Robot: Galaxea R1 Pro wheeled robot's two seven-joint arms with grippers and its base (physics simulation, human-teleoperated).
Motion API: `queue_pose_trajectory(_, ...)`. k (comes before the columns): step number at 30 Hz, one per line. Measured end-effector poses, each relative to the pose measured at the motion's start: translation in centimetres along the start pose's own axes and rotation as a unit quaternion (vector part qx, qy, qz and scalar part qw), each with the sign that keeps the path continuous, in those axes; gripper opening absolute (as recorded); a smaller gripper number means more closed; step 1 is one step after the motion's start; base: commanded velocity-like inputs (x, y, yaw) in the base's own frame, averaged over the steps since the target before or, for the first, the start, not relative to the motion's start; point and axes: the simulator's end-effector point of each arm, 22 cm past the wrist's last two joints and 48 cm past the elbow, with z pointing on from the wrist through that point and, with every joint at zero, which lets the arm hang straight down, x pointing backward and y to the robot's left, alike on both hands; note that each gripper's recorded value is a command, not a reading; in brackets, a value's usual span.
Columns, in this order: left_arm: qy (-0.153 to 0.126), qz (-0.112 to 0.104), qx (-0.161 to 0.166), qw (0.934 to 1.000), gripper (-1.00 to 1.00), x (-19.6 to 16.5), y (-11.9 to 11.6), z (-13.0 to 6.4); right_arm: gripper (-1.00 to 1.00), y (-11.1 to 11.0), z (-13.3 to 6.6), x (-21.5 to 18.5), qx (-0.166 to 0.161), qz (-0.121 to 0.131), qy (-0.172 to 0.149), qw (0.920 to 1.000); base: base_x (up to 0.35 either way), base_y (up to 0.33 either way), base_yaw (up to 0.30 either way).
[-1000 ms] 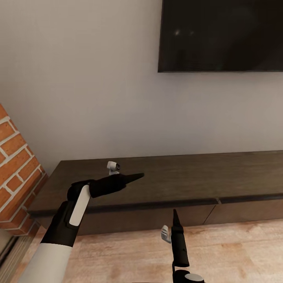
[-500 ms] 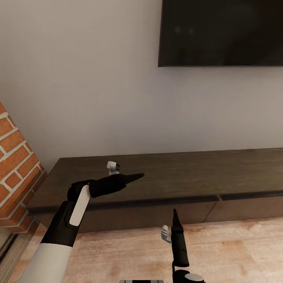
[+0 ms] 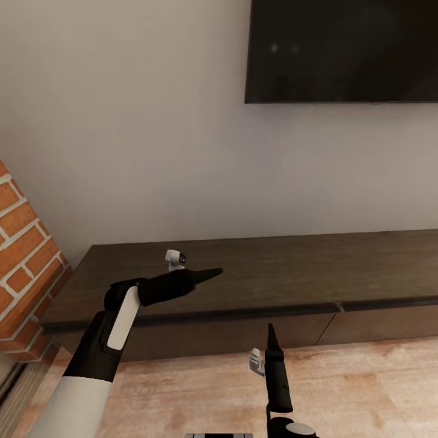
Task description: Place each of the two pumpkins and all three candles from the living room inside a cabinet in the living room (use any cabinet), then make sure every cabinet is closed, and position the cauldron so it is next to a table in the living room.
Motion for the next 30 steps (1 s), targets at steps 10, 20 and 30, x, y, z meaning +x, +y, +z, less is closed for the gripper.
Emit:
queue_pose_trajectory(10, 0.000, 0.000, 0.000, 1.0000, 1.00, -0.01, 0.00, 0.00, 1.00, -0.04, 0.03, 0.00, 0.001, 0.000, 0.000, 1.0000, 0.174, 0.000, 0.000)
queue_pose_trajectory(20, 0.000, 0.000, 0.000, 1.0000, 1.00, 0.01, 0.01, -0.01, 1.00, -0.09, 0.02, -0.05, 0.001, 0.001, 0.001, 1.0000, 0.002, 0.000, 0.000)
queue_pose_trajectory(30, 0.000, 0.000, 0.000, 1.0000, 1.00, 0.00, 0.01, 0.00, 1.00, -0.14, 0.00, -0.17, 0.001, 0.003, 0.002, 1.0000, 0.000, 0.000, 0.000)
